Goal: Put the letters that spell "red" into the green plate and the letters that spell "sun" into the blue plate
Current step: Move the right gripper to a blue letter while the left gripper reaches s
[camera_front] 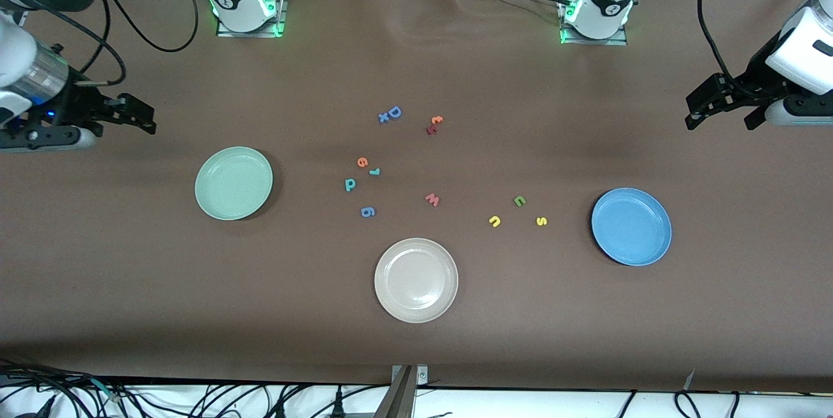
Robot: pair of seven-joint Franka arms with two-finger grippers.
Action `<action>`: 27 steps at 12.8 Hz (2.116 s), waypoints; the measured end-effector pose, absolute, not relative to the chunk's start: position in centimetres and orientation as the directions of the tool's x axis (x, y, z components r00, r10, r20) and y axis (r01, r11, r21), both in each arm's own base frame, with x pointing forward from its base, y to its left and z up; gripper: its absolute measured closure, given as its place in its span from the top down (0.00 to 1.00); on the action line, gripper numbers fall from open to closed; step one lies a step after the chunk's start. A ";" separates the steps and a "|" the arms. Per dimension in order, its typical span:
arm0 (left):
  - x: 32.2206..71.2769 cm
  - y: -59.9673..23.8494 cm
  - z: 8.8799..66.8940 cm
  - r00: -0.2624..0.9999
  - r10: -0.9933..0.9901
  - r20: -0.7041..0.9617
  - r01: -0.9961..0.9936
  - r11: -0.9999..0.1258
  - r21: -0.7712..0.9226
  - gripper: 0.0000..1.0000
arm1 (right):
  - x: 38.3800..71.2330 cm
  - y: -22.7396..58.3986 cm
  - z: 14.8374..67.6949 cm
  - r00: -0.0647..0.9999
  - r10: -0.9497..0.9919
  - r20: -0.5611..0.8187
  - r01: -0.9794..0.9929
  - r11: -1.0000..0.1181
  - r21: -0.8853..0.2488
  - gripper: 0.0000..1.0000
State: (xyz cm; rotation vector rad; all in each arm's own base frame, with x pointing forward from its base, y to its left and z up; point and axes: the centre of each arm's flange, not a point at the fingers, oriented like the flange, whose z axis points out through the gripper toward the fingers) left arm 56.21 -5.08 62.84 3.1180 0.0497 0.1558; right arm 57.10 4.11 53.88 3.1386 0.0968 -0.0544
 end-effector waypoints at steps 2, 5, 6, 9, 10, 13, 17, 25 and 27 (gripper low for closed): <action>56.4 -5.1 62.4 0.995 0.033 0.092 0.031 -0.999 0.021 1.00 | 57.1 7.2 52.8 0.996 0.068 -0.055 0.069 -0.998 0.002 1.00; 57.6 -5.5 60.0 0.998 0.025 0.052 0.024 -0.999 0.021 1.00 | 57.2 12.5 49.9 0.987 0.123 -0.100 0.124 -0.992 0.004 1.00; 58.5 -5.7 58.5 0.999 0.021 0.037 0.020 -1.000 0.023 1.00 | 57.5 13.9 48.5 0.984 0.141 -0.110 0.143 -0.990 0.004 1.00; 60.6 -6.0 54.6 1.000 0.018 0.011 0.017 -0.999 0.029 1.00 | 58.5 18.5 43.7 0.978 0.179 -0.108 0.180 -0.984 0.001 1.00; 61.2 -6.1 53.7 1.000 0.018 0.010 0.018 -0.999 0.035 1.00 | 58.7 20.2 41.8 0.981 0.161 -0.107 0.162 -0.987 0.004 1.00; 62.5 -6.7 50.6 0.999 0.035 -0.018 0.037 -0.994 0.106 1.00 | 58.5 26.3 35.5 0.990 0.107 -0.095 0.108 -0.994 0.010 1.00; 64.0 -8.9 46.7 1.000 0.012 -0.025 0.015 -0.992 0.125 1.00 | 57.8 31.3 27.5 0.994 0.069 -0.080 0.069 -0.998 0.006 1.00; 64.6 -14.6 38.1 0.995 -0.064 -0.077 -0.054 -0.990 0.128 1.00 | 56.5 34.3 19.6 0.994 0.087 -0.068 0.087 -0.996 -0.005 0.97; 64.4 -15.8 34.3 0.996 -0.064 -0.061 -0.056 -0.990 0.130 1.00 | 56.3 34.5 18.5 0.993 0.093 -0.068 0.093 -0.996 -0.003 0.94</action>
